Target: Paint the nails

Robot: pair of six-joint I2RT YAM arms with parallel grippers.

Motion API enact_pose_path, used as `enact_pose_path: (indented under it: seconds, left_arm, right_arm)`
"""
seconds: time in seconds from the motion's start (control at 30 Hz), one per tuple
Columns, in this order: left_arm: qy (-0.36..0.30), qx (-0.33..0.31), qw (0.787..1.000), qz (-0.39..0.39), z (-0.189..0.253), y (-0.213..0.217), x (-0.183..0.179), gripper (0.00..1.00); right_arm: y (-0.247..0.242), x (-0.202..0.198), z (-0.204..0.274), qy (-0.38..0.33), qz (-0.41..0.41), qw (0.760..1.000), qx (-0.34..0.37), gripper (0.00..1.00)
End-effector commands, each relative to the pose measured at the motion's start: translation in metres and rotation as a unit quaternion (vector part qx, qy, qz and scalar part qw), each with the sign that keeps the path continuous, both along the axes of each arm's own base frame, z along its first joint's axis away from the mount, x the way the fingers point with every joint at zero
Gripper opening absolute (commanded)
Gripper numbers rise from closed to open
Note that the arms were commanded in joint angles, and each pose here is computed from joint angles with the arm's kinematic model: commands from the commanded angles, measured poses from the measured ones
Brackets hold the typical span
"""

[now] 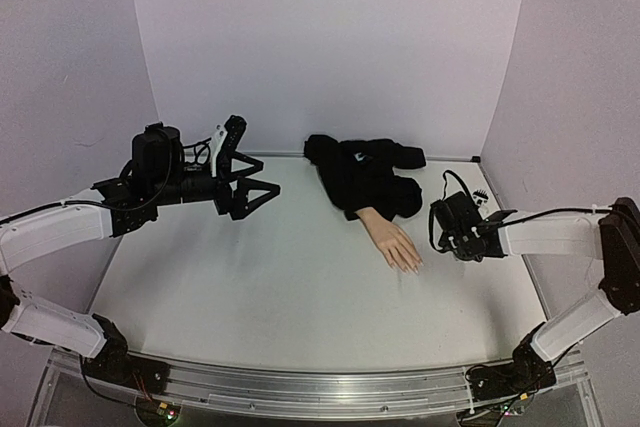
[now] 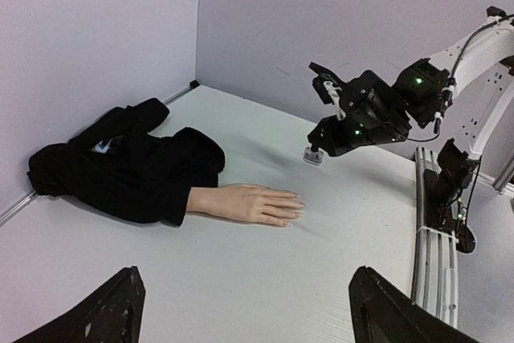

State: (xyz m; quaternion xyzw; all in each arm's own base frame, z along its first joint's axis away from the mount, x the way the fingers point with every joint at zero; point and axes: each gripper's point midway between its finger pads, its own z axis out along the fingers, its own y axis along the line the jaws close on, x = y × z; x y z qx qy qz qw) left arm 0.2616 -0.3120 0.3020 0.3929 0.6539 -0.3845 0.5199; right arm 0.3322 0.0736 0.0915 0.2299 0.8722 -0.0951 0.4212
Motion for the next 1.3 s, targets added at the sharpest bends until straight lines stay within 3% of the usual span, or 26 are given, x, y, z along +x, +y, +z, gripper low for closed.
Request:
enact_pose_path:
  seconds: [0.0,0.83,1.07,1.27]
  left_arm:
    - [-0.019,-0.022,1.000,-0.005,0.018,0.000,-0.002,0.91]
    - [-0.025,-0.026,0.999,0.000,0.025,0.006,-0.008,0.91]
    - [-0.028,-0.026,0.999,0.009,0.027,0.010,-0.009,0.91]
    - [-0.032,-0.029,0.998,0.036,0.031,0.015,-0.002,0.91]
  right_arm:
    - [-0.001,0.005,-0.009,-0.014,-0.018,1.000,0.014,0.06]
    - [0.016,0.019,-0.035,0.019,-0.007,1.000,0.020,0.16]
    - [0.017,0.019,-0.026,0.016,0.009,1.000,0.019,0.47]
    - [0.016,0.007,0.016,-0.003,0.038,0.999,0.033,0.74]
